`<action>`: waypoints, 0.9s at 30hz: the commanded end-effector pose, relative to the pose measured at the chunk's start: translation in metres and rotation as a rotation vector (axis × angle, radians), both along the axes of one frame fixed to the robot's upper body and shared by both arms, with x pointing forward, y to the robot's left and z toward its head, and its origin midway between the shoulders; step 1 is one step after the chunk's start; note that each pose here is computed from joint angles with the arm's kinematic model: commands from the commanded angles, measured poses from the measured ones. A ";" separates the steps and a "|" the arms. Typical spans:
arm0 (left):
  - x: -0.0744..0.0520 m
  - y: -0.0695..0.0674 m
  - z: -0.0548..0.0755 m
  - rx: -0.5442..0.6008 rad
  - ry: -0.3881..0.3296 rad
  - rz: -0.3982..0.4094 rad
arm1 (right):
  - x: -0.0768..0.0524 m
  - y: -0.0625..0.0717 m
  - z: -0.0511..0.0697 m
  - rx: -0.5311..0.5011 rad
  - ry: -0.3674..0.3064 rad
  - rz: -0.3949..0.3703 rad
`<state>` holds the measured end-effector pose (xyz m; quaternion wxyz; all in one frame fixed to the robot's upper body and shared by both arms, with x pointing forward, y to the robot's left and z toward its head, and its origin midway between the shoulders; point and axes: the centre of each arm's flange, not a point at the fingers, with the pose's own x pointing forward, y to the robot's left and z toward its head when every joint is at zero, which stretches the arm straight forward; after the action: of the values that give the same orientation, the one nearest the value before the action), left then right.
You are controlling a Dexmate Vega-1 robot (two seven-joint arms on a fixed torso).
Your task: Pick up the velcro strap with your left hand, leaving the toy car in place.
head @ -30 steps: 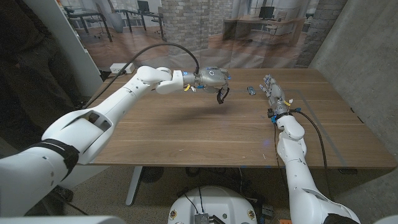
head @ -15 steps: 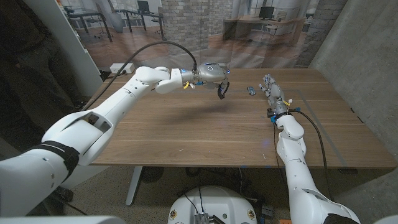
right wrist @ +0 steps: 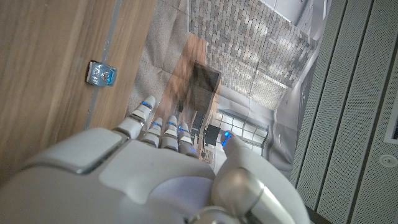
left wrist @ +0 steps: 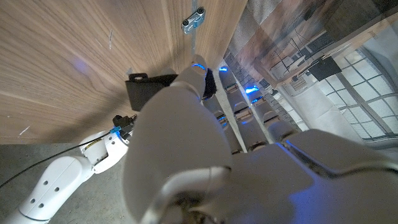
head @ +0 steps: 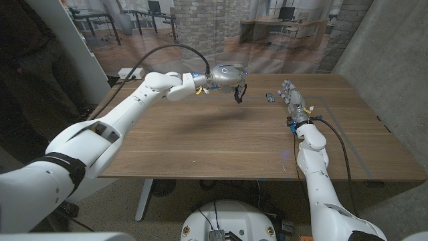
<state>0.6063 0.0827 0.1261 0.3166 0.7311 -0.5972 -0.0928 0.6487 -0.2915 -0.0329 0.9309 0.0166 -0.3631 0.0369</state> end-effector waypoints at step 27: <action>-0.003 0.022 0.003 -0.165 -0.046 -0.116 | -0.050 0.026 -0.006 -0.052 -0.031 -0.103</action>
<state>0.5983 0.0949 0.1338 0.3554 0.6851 -0.6345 -0.0417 0.6247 -0.2789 -0.0373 0.9294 -0.0064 -0.3685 0.0208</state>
